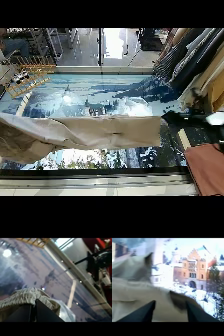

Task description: Fold the clothes and pants, and hang the long-sleeved shirts on hangers.

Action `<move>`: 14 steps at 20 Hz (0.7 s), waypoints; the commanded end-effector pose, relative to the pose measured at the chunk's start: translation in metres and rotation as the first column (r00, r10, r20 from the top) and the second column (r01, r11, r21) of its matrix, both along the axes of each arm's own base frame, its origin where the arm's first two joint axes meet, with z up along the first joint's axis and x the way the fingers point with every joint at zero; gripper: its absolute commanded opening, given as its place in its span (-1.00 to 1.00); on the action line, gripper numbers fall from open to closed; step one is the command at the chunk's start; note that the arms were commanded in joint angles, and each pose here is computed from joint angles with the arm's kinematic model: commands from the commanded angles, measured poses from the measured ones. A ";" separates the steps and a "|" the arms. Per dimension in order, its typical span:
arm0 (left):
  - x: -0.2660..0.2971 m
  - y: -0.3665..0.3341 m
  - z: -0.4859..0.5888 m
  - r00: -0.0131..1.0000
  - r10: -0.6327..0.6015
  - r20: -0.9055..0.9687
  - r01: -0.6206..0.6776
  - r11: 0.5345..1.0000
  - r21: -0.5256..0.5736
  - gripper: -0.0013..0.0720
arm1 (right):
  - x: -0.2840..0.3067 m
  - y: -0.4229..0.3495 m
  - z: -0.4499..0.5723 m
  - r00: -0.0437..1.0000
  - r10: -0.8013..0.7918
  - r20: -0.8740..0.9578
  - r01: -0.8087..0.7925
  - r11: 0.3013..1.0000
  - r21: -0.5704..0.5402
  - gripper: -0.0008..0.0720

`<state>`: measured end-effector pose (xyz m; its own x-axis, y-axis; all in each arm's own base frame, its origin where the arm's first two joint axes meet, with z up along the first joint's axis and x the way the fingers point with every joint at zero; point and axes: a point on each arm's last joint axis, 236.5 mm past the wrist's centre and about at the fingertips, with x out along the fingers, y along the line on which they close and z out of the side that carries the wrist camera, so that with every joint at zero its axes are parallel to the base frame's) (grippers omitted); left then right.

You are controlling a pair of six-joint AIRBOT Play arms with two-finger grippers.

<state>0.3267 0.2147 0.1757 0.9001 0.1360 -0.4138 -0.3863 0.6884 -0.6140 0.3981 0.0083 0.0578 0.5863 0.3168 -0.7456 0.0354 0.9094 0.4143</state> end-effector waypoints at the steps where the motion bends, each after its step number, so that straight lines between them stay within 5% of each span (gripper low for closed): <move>1: -0.005 0.024 -0.076 0.987 0.070 -0.142 -0.072 0.997 -0.007 -0.94 | 0.007 -0.020 -0.087 0.976 -0.091 -0.198 0.098 0.995 0.024 0.43; 7: -0.002 0.033 -0.070 0.988 0.107 -0.112 -0.108 0.994 0.003 -0.93 | -0.087 -0.041 -0.130 0.885 0.054 -0.462 0.043 0.979 0.198 0.37; 14: -0.002 0.028 -0.072 0.989 0.090 -0.118 -0.091 0.996 -0.008 -0.93 | -0.062 -0.017 -0.160 0.908 0.090 -0.410 0.046 0.949 0.311 0.27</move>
<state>0.3245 0.2449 0.1054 0.8300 0.2184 -0.5132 -0.5195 0.6378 -0.5687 0.3311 -0.0229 -0.0912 0.2342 0.5171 -0.8233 0.2639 0.7813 0.5657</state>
